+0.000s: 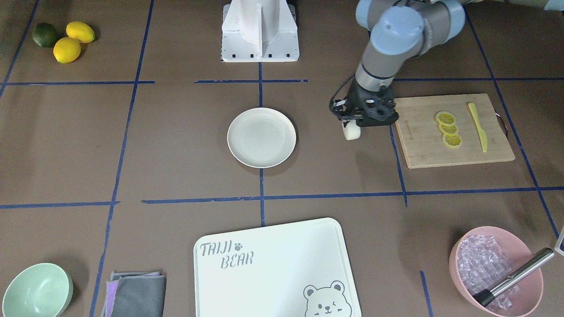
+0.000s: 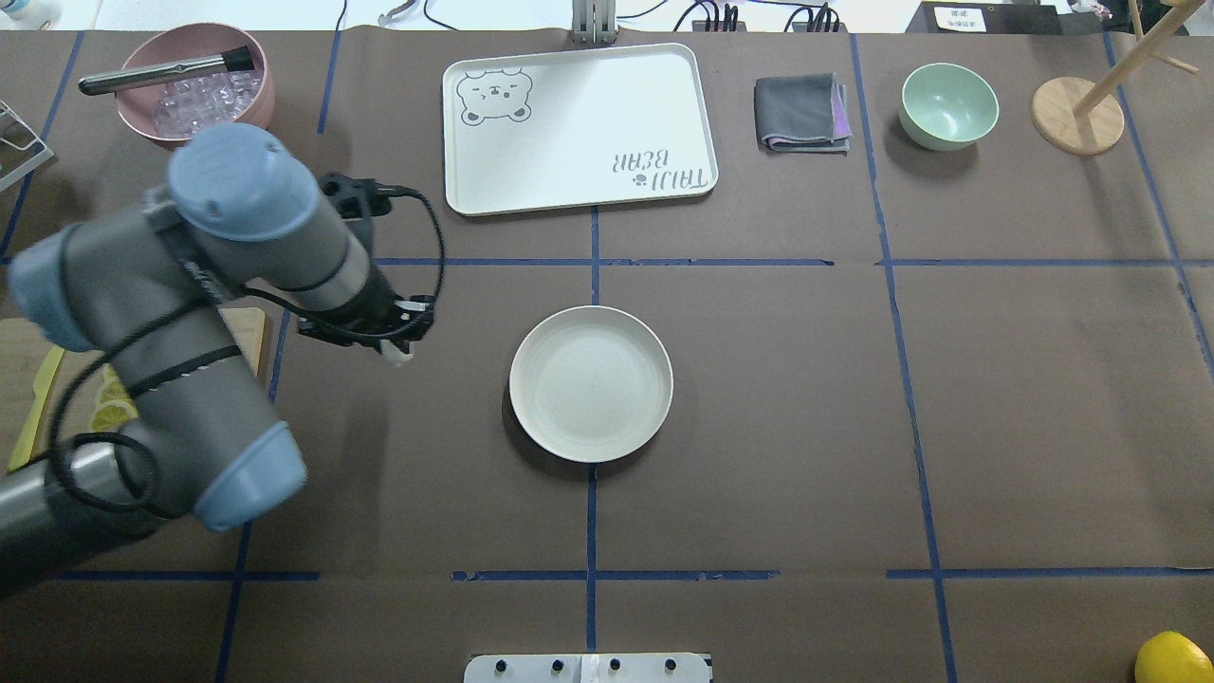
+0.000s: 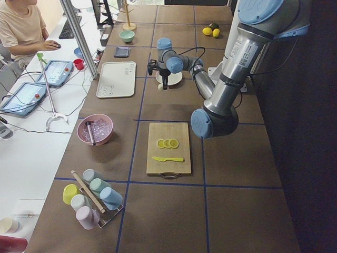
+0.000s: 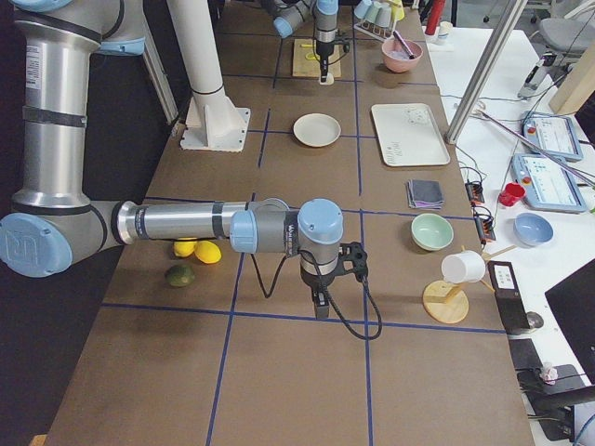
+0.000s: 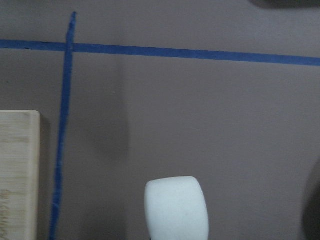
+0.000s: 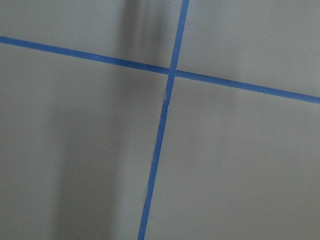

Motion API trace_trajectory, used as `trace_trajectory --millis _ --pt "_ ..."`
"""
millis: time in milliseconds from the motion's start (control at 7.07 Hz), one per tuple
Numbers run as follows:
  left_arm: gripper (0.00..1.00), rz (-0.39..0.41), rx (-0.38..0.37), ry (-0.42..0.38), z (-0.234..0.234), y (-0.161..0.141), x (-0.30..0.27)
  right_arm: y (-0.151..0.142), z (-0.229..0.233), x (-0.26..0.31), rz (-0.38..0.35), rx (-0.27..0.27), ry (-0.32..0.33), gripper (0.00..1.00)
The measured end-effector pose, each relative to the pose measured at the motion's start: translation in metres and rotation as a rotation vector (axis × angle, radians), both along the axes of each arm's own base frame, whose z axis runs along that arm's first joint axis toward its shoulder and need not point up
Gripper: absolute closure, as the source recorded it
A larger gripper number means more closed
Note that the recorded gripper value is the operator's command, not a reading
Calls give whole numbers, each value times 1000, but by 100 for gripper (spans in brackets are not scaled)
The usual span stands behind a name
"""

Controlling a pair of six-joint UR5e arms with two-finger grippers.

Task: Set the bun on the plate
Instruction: 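Carry the bun with the left gripper over the white plate and lower it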

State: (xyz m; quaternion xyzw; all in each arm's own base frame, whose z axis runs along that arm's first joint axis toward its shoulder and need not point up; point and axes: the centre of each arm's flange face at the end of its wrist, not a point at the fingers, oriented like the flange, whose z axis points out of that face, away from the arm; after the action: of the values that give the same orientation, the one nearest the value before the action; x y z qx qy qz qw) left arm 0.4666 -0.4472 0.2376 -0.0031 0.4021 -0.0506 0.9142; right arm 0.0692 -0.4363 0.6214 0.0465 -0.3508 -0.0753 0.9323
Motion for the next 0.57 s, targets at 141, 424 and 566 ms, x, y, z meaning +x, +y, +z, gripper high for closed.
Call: trace_trajectory --millis 141,424,566 --pt "69 -17 -6 0 -35 2 52 0 0 0 0 0 0 0" --pt "59 -7 12 33 -69 15 130 0 0 0 1 -1 0 0" --pt "43 1 18 44 -66 21 152 0 0 0 1 -2 0 0"
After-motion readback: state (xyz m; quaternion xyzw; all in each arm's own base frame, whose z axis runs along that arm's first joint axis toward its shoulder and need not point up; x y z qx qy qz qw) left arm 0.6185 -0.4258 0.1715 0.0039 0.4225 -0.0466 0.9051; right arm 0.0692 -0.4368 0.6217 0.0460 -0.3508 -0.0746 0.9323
